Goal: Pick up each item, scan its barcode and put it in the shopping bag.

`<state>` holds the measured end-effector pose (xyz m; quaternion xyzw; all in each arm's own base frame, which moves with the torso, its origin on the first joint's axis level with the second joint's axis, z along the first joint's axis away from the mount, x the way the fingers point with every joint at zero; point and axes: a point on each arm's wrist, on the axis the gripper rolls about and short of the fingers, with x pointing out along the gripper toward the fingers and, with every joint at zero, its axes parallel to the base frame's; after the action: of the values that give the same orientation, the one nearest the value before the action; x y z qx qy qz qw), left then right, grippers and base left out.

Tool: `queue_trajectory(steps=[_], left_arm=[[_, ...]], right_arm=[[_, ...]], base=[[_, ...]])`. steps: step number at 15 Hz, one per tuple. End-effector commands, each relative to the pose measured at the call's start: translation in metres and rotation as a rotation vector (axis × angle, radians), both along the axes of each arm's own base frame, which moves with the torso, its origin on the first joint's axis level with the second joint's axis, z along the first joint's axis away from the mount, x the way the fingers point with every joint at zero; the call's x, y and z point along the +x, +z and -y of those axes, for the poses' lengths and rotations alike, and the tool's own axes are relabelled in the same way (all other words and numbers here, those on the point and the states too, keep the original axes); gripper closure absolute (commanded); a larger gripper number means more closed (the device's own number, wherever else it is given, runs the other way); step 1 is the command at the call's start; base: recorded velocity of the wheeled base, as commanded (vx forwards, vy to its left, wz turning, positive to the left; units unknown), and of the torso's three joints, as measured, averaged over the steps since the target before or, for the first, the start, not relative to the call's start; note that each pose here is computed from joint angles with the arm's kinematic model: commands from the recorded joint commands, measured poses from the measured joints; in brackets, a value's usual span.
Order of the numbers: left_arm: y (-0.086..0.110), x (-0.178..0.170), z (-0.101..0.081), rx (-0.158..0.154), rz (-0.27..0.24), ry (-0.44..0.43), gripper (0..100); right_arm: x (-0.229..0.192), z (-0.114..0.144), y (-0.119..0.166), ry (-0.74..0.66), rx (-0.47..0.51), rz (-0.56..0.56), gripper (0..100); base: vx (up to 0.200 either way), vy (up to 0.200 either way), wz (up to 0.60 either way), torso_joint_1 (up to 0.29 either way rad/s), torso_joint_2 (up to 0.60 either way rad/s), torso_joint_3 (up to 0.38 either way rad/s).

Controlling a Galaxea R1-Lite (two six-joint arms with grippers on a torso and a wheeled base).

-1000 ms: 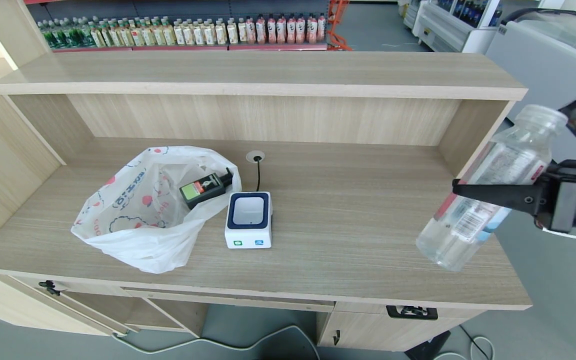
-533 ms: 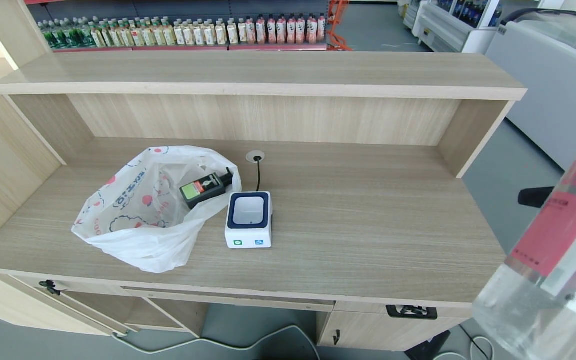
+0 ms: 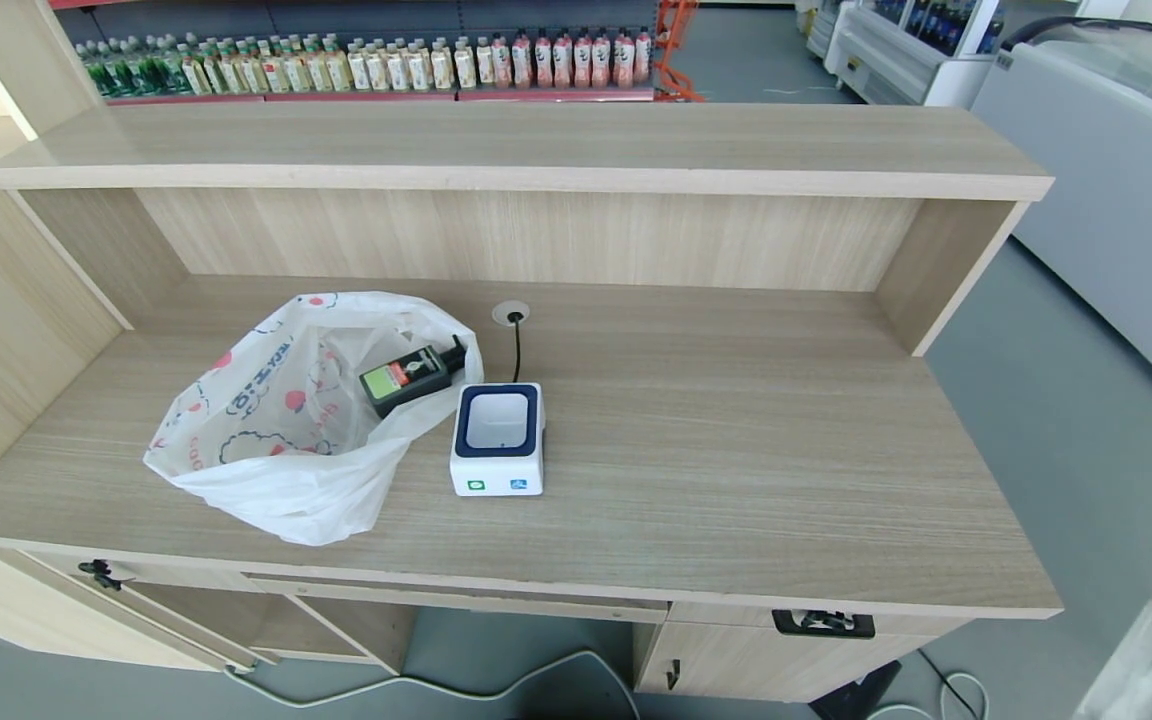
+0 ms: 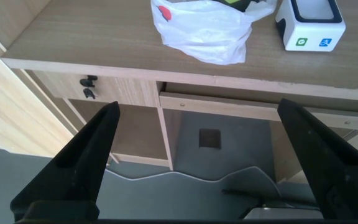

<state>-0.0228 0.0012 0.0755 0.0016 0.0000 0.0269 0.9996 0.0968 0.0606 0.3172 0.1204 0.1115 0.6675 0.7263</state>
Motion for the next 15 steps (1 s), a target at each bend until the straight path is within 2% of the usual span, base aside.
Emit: queue_trajectory(steps=[1,8,15], left_arm=[[0.0,0.0,0.0,0.0,0.002,0.001,0],[0.0,0.0,0.0,0.0,0.002,0.001,0],[0.0,0.0,0.0,0.0,0.002,0.001,0]], right_arm=[[-0.003,0.0,0.006,0.013,0.005,0.012,100],[-0.014,-0.001,0.023,0.055,-0.012,-0.027,100],[-0.018,0.002,0.016,0.049,-0.022,-0.05,100]], base=[[0.0,0.0,0.0,0.0,0.0,0.0],[0.0,0.0,0.0,0.0,0.0,0.0],[0.0,0.0,0.0,0.0,0.0,0.0]])
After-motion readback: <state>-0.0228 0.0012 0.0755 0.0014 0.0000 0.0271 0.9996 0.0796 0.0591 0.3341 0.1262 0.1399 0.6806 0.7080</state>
